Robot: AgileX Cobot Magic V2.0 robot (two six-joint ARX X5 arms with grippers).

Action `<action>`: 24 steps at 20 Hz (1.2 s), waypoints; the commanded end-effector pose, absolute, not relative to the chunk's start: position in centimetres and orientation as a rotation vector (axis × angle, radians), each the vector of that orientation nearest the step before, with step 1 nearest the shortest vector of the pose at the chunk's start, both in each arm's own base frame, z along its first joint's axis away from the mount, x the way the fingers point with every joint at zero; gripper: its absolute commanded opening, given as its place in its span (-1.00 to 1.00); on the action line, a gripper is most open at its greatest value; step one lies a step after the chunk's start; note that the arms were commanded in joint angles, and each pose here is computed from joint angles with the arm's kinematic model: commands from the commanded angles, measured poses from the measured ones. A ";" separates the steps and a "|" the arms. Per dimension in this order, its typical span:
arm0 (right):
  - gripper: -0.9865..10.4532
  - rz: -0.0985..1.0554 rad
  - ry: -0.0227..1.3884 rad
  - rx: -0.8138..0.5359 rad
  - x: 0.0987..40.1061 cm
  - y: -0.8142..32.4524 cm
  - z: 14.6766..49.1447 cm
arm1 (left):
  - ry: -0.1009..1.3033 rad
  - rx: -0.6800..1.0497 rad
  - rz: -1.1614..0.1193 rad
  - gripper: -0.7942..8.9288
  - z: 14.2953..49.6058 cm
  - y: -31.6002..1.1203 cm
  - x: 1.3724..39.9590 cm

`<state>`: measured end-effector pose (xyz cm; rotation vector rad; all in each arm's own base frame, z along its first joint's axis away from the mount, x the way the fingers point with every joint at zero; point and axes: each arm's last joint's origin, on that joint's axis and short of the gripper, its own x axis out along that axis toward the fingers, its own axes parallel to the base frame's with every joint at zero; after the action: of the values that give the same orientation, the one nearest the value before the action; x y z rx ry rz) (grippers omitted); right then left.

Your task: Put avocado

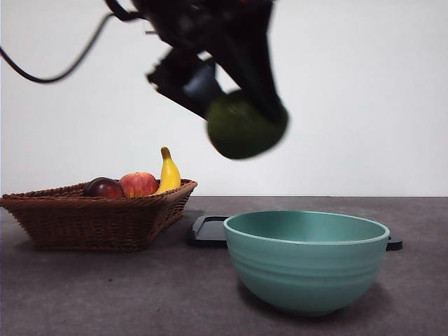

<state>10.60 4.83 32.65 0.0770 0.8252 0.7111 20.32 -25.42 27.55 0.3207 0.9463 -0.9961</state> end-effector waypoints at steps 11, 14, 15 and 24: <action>-0.16 0.714 0.808 0.081 10.6 4.9 33.2 | 0.978 0.471 -1.023 -0.41 20.2 -31.7 20.3; -0.16 0.714 0.808 0.081 10.6 4.9 33.2 | 1.007 0.487 -1.021 -0.39 19.2 -32.0 20.3; -0.16 0.714 0.807 0.081 10.6 4.9 33.2 | 1.017 0.493 -1.021 -0.38 18.8 -32.1 20.2; -0.16 0.714 0.807 0.081 10.6 4.9 33.2 | 1.020 0.507 -1.039 -0.07 18.8 -32.7 19.6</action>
<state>10.60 4.83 32.65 0.0783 0.8257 0.7105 19.63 -31.88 18.87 0.4974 1.0350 -1.0227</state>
